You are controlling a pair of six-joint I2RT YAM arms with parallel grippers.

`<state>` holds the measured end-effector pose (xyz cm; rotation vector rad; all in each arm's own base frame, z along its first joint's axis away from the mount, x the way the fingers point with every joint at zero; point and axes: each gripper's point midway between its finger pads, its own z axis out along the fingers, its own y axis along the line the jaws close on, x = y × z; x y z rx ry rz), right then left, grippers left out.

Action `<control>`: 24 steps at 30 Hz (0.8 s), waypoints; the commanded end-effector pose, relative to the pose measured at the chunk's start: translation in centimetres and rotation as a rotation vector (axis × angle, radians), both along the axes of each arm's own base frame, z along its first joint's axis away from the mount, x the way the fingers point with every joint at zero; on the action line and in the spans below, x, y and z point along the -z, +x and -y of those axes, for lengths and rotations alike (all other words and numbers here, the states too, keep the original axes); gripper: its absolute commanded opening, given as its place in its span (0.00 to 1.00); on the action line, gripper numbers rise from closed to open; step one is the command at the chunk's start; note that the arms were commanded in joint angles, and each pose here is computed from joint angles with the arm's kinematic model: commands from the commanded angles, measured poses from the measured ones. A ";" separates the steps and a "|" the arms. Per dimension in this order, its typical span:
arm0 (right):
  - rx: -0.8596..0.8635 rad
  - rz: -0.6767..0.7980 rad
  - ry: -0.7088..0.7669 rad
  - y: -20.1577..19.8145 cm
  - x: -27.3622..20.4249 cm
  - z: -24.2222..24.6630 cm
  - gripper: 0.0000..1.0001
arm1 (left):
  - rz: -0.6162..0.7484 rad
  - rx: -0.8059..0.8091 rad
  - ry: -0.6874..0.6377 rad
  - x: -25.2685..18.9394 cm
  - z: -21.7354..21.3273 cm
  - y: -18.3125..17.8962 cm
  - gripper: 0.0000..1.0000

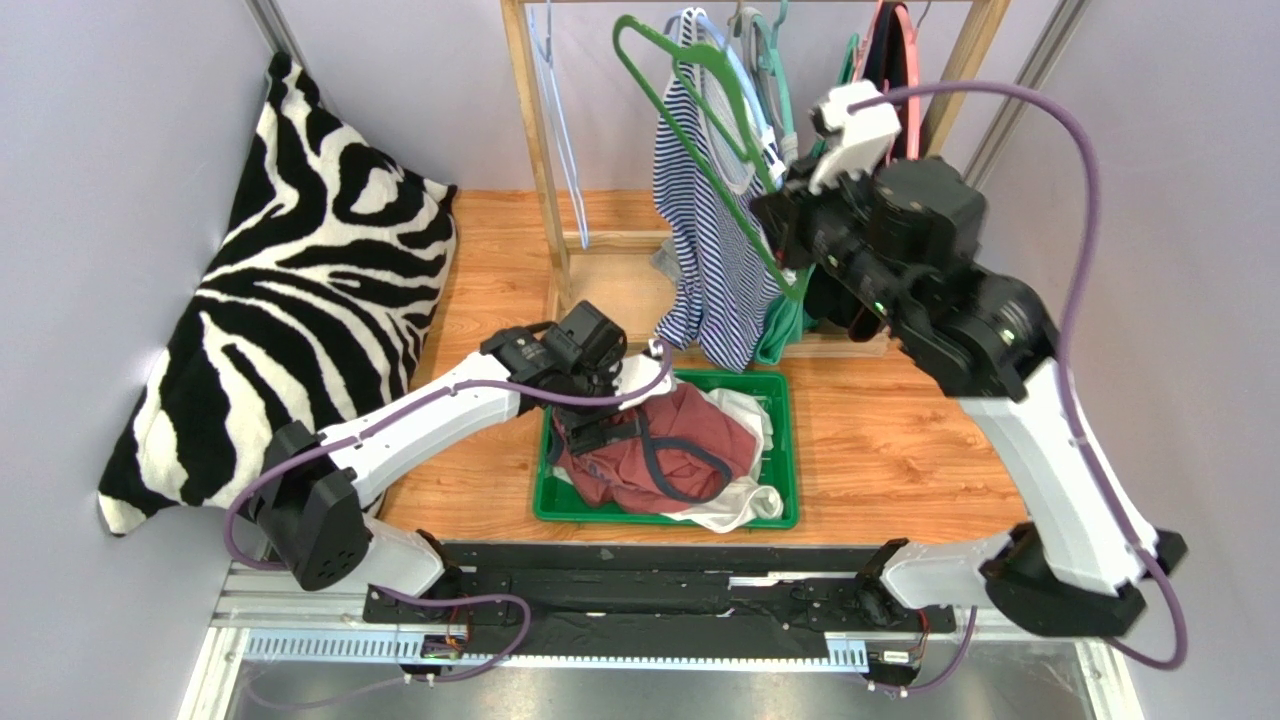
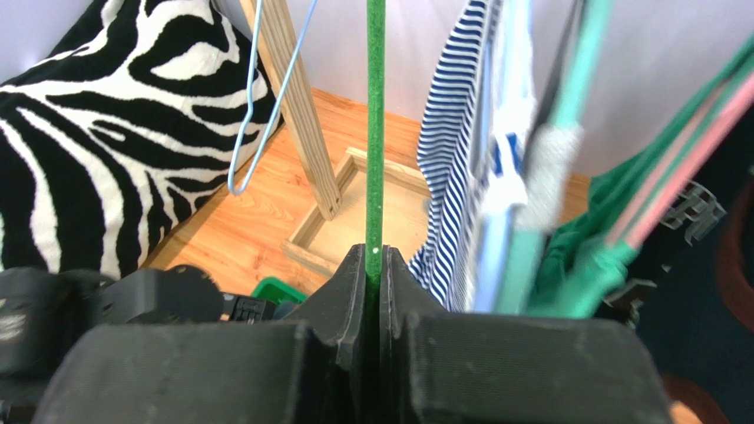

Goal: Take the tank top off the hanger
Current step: Place the hanger in the bin.

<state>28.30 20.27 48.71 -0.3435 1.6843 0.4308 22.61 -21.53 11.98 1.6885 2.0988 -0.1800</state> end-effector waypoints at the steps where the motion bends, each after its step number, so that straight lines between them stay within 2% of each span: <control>1: 0.018 0.053 0.063 3.1 -2.3 -2.3 0.00 | 0.088 -0.001 -0.142 -7.9 1.1 0.0 0.94; 5: 0.020 0.042 0.036 5.8 -1.7 -4.6 0.00 | 0.159 0.041 -0.295 -13.4 1.1 -1.7 0.95; 9: 0.039 0.076 0.016 7.1 -2.5 -5.0 0.00 | 0.246 0.012 -0.421 -18.5 0.7 -2.3 0.96; 13: 0.047 0.079 -0.009 8.5 -2.1 -5.7 0.00 | 0.294 -0.034 -0.461 -22.4 -0.6 -2.9 0.96; 18: 0.033 0.062 -0.016 10.2 -1.2 -6.9 0.00 | 0.298 0.066 -0.531 -25.8 -1.3 -5.8 0.97; 24: 0.036 0.046 -0.018 12.6 0.3 -8.1 0.00 | 0.430 -0.002 -0.530 -28.1 -3.1 -4.6 0.97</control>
